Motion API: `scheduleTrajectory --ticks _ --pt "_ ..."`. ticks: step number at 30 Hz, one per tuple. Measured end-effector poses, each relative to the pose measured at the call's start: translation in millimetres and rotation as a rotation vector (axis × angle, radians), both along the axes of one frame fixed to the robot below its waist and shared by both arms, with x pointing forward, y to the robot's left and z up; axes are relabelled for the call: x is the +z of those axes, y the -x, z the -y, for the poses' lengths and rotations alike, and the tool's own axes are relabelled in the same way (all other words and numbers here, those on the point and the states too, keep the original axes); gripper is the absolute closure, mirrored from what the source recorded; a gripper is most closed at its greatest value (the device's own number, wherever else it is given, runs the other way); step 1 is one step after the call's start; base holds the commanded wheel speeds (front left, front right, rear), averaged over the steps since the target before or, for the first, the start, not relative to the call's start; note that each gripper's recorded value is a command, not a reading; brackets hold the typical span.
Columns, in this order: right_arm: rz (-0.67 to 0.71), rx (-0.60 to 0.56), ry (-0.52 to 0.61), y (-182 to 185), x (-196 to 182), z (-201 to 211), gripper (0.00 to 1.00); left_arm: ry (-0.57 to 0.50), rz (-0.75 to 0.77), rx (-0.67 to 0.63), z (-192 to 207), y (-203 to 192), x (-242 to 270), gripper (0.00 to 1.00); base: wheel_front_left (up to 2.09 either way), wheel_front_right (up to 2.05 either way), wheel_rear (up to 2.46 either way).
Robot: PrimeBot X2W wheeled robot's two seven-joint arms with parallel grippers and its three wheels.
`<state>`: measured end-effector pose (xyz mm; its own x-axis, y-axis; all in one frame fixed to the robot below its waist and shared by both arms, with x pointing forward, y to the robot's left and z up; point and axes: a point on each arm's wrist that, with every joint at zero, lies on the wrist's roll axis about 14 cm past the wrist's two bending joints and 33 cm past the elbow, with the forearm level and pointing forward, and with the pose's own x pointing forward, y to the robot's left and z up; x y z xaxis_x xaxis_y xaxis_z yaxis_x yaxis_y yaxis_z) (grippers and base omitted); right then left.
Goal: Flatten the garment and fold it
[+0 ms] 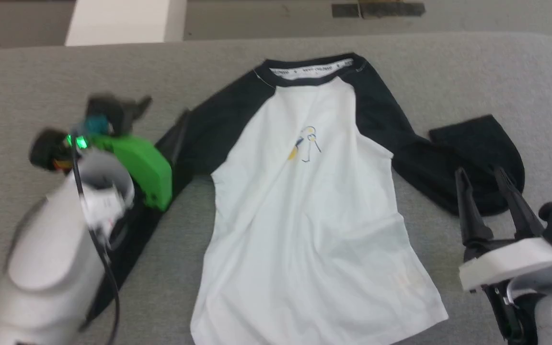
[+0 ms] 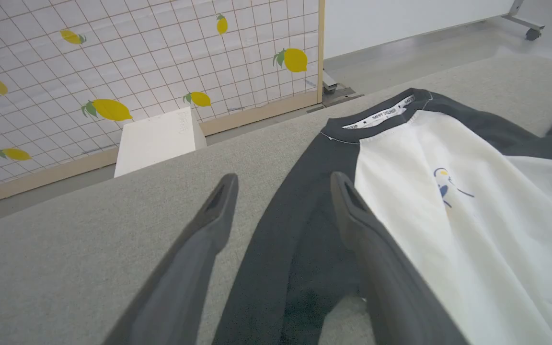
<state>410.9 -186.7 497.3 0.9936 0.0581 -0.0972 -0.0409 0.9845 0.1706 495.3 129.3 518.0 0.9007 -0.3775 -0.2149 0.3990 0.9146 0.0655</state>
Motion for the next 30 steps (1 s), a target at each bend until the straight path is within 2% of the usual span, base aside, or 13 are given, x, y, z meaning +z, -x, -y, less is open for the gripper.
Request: scheduleTrajectory --ticks 5,9,15,20,24,25,26,27,30 --pt "0.018 -0.006 -0.008 -13 0 2 0.00 -0.080 -0.149 -0.069 12 -45 -6 0.00 0.00 0.00 0.00" --pt "0.013 -0.013 -0.012 -22 -8 4 0.00 -0.133 -0.306 -0.099 21 -67 -31 0.00 0.00 0.00 0.00" --pt "-0.015 -0.052 -0.011 -24 -25 18 0.00 -0.275 -0.520 -0.125 17 -73 -89 0.00 0.00 0.00 0.00" --pt "-0.056 -0.095 0.009 -20 -41 33 0.00 -0.314 -0.659 -0.157 22 -69 -127 0.00 0.00 0.00 0.00" --pt "-0.075 -0.112 0.017 -20 -49 39 0.00 -0.289 -0.715 -0.164 26 -70 -138 0.00 0.00 0.00 0.00" --pt "-0.074 -0.113 0.018 -21 -50 40 0.00 -0.292 -0.736 -0.161 25 -70 -140 0.16 0.00 0.00 0.00" --pt "-0.073 -0.113 0.020 -22 -50 40 0.00 -0.296 -0.756 -0.155 24 -69 -142 0.60 0.00 0.00 0.00" --pt "-0.072 -0.112 0.021 -24 -50 40 0.00 -0.304 -0.777 -0.148 23 -68 -144 1.00 0.00 0.00 0.00" --pt "-0.065 -0.096 0.029 -29 -47 36 0.00 -0.323 -0.815 -0.143 21 -64 -143 1.00 0.00 0.00 0.00"
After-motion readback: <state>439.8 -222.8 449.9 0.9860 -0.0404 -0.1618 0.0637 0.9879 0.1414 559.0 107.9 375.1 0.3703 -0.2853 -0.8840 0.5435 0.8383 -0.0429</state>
